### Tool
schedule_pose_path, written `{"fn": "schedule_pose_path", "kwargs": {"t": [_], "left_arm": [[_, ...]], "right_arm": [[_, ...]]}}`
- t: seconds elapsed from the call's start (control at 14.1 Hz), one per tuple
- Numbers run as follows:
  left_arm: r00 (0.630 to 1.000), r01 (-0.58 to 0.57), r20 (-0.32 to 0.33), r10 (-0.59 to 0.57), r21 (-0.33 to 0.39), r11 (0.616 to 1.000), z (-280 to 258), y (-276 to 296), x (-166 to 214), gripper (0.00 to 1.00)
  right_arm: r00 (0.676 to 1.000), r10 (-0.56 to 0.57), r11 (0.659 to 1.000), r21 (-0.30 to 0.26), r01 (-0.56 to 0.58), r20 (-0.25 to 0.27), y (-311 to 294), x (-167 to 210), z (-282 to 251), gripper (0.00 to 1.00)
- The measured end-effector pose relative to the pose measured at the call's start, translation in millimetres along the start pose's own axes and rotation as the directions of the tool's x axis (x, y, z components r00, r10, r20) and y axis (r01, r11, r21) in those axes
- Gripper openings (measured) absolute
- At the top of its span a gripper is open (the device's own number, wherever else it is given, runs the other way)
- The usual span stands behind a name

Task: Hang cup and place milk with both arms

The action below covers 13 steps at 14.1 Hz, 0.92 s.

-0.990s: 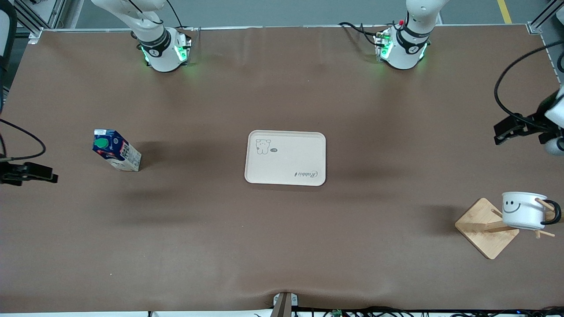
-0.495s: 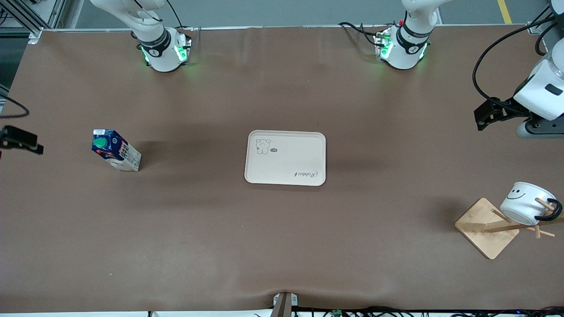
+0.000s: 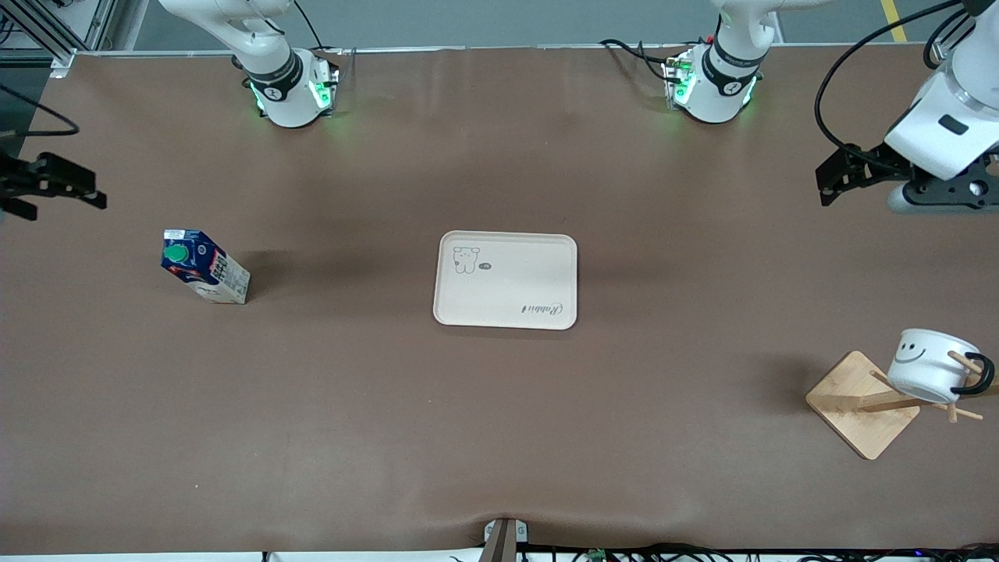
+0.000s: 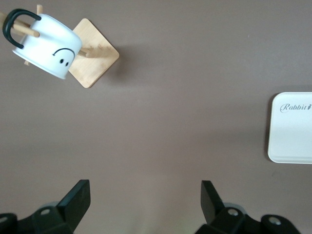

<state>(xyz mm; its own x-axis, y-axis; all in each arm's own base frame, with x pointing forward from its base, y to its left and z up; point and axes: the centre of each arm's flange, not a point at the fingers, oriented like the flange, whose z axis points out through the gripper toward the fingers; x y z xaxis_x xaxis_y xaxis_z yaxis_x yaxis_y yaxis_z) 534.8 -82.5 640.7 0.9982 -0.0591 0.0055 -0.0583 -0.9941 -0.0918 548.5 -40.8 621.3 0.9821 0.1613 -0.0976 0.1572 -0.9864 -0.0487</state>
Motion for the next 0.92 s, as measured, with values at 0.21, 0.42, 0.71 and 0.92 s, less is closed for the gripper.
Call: {"fn": "schedule_pose_path", "kwargs": {"t": [0.21,0.42,0.71,0.92], "left_arm": [[1.0,0.012,0.006,-0.011,-0.03,0.999,3,-1,-15,1.0],[0.999,0.042,0.013,-0.041,-0.073,0.996,5,-14,-20,1.0],[0.998,0.058,0.014,-0.057,-0.078,0.995,4,-23,-21,1.0],[0.998,0.069,0.009,-0.069,-0.078,0.995,0,-29,-24,1.0]], "right_arm": [[0.998,-0.009,0.999,-0.053,0.005,-0.068,-3,-3,-28,1.0],[0.993,-0.003,0.998,-0.063,-0.005,-0.114,0,-11,-52,1.0],[0.997,0.0,0.998,-0.056,-0.004,-0.075,-1,-14,-47,1.0],[0.998,0.0,0.999,-0.054,-0.004,-0.063,-1,-15,-46,1.0]]}}
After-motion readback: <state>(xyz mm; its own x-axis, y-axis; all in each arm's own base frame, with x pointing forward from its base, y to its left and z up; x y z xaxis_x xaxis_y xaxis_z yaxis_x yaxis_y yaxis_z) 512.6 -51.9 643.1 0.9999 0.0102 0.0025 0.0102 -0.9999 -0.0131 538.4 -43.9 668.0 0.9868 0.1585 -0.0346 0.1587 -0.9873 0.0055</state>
